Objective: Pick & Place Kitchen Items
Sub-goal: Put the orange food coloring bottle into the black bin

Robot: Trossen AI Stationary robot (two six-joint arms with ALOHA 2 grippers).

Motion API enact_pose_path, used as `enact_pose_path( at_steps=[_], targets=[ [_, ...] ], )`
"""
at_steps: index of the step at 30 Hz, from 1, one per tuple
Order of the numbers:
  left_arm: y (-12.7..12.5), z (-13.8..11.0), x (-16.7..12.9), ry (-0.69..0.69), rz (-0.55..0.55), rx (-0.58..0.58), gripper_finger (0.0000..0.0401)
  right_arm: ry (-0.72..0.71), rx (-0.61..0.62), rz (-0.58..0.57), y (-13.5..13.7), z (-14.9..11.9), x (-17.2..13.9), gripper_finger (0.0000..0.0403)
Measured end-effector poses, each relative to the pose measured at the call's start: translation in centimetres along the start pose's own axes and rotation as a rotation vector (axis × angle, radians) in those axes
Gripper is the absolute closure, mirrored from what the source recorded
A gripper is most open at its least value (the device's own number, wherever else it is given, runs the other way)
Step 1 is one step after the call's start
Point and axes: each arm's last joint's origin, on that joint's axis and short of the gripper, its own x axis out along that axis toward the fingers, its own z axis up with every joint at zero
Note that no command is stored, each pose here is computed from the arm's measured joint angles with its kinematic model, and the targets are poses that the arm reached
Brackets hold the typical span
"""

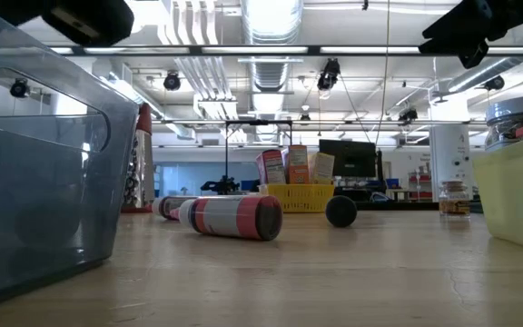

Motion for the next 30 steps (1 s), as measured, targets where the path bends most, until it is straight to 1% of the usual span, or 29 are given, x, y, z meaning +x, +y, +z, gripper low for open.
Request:
enact_pose_path(
  at_steps=[3,6,13,17,23,30],
  targets=[
    [0.1,-0.1,0.8,-0.003,-0.007,0.0,0.0318,0.0,0.0,0.0,0.0,0.0,0.0,0.0221],
    [0.0,-0.3,1.4,-0.001,-0.037,0.007,0.0318,0.0,0.0,0.0,0.0,0.0,0.0,0.0214],
    [-0.7,-0.4,1.6,-0.001,-0.105,0.085,0.0318,0.0,0.0,0.0,0.0,0.0,0.0,0.0202],
    [-1.2,-0.3,1.6,-0.024,-0.114,0.112,0.0318,0.0,0.0,0.0,0.0,0.0,0.0,0.0196],
    [-1.5,0.4,1.3,-0.089,-0.132,0.095,0.0318,0.0,0.0,0.0,0.0,0.0,0.0,0.0189],
    [-1.7,0.3,1.3,-0.092,-0.133,0.117,0.0318,0.001,0.0,0.0,0.0,0.0,0.0,0.019]
  ],
)
